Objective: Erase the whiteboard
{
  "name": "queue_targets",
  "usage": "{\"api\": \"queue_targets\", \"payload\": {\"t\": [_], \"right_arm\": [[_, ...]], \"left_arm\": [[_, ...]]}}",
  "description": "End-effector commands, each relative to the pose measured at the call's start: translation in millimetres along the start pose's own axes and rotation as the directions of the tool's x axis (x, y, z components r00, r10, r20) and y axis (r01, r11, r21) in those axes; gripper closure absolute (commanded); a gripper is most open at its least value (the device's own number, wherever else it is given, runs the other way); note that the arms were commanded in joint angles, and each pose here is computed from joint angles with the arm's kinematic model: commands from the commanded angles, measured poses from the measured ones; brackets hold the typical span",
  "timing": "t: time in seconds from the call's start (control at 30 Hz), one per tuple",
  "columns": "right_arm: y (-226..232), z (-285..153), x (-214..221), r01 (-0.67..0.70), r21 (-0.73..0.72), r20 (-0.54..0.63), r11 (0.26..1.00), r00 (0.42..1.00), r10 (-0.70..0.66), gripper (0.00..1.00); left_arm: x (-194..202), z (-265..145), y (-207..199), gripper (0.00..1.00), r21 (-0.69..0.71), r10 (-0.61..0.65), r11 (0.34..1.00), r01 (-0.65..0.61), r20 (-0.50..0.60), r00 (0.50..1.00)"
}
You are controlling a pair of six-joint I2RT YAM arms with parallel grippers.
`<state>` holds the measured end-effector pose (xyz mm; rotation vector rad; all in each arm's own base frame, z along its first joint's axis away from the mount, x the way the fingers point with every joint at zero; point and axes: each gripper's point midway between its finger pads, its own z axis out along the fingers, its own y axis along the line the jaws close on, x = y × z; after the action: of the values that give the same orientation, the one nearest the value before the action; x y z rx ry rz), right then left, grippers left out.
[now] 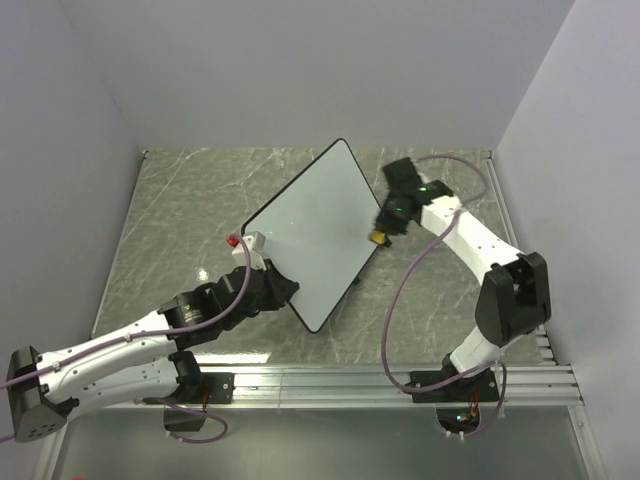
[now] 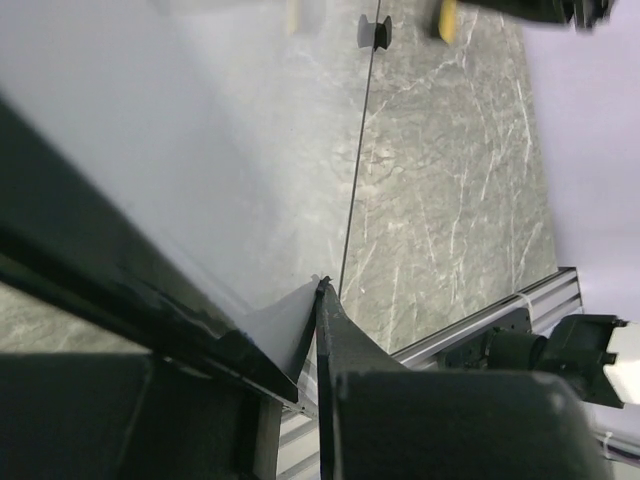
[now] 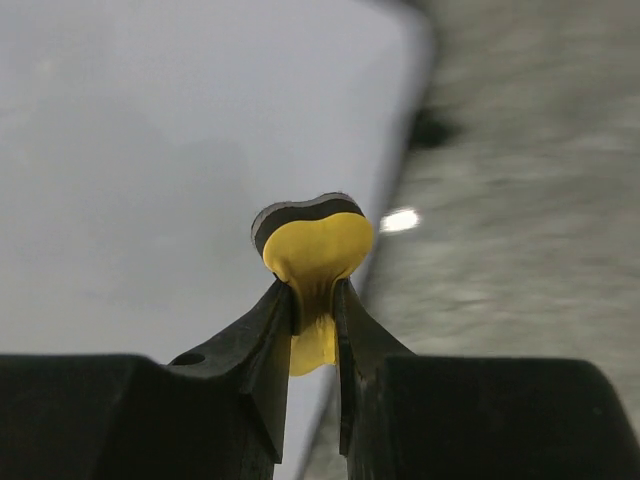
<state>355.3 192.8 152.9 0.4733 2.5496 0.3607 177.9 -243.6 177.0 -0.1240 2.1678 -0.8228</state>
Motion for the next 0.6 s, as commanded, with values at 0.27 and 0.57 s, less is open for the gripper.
{"api": "queue_targets", "payload": {"t": [0.27,0.57], "right_arm": [[-132.7,-1.9,10.9,-0.133,0.280,0.022,0.951,0.991,0.132,0.83],[-143.6,9.1,38.1,-0.096,0.285,-0.064,0.954,0.991,0.119,0.00]], "left_arm": [[16.5,2.9,40.6,1.00,-0.162,0.257,0.948,-0.273,-0.112,0.960],[-14.6,21.1,52.4,1.00,-0.233,0.342,0.910,-0.344,-0.050,0.938]]}}
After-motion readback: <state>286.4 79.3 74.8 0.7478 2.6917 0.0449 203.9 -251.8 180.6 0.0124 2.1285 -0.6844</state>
